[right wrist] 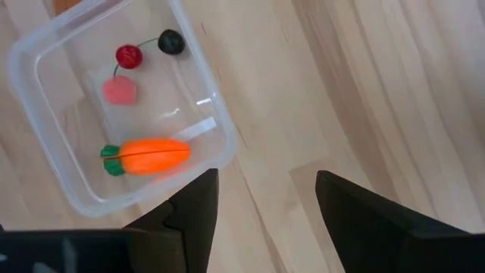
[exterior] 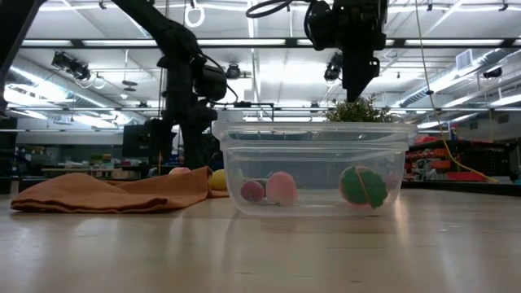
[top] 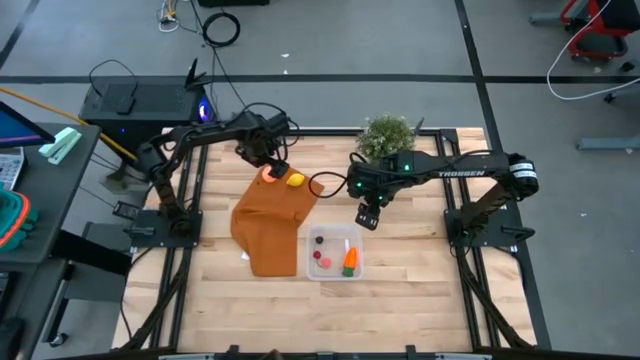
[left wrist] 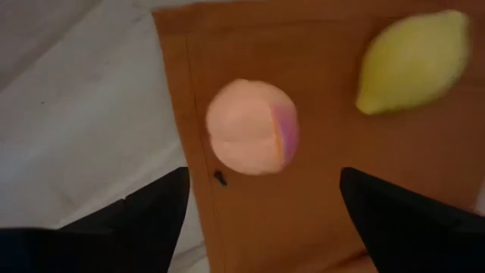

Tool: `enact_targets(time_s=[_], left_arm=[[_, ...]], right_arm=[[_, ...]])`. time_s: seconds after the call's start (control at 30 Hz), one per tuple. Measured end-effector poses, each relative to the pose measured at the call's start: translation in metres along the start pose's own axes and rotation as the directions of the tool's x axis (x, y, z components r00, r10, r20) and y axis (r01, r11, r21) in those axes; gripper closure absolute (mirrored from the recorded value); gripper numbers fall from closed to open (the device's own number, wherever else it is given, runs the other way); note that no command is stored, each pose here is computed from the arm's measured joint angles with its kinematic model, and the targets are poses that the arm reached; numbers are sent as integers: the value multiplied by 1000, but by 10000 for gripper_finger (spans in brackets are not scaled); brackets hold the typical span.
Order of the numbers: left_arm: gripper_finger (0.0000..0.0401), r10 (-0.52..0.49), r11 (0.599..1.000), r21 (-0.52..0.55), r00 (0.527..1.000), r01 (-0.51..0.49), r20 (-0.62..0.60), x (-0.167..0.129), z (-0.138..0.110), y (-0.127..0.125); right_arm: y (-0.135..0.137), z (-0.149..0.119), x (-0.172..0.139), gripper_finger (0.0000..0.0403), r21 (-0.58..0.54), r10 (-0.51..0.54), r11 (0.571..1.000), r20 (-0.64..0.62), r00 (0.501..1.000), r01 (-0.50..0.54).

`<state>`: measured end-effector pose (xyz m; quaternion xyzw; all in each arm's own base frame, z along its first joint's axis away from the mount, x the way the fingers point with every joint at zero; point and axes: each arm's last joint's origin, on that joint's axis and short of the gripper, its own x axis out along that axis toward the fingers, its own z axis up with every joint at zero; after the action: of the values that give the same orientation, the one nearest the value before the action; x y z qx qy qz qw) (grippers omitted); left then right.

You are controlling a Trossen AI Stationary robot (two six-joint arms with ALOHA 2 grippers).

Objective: Pick and placing Produce into tupperware
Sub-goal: Put the pink peach into the transparent bin

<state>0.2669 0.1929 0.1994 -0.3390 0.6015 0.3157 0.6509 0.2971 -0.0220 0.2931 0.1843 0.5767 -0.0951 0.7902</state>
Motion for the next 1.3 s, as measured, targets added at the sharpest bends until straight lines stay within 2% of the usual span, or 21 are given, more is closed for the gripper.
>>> enact_targets(time_s=[0.1, 0.33, 0.7, 0.97, 1.3], left_arm=[[44, 43, 999, -3, 999, -43, 7, 5, 2, -2], [44, 36, 997, -77, 997, -31, 65, 8, 6, -9], [43, 59, 994, -93, 995, -52, 82, 10, 6, -9], [44, 76, 993, -98, 997, -73, 34, 25, -4, -4], [44, 61, 994, -100, 996, -54, 71, 32, -1, -5]], right_arm=[[0, 0, 0, 209, 0, 1, 1000, 2, 1000, -1], [1, 2, 0, 210, 0, 5, 1000, 16, 1000, -5], [1, 4, 0, 213, 2, 15, 1000, 43, 999, -15], [2, 7, 0, 213, -2, 24, 1000, 71, 997, -24], [3, 9, 0, 215, -5, 27, 1000, 93, 995, -27]])
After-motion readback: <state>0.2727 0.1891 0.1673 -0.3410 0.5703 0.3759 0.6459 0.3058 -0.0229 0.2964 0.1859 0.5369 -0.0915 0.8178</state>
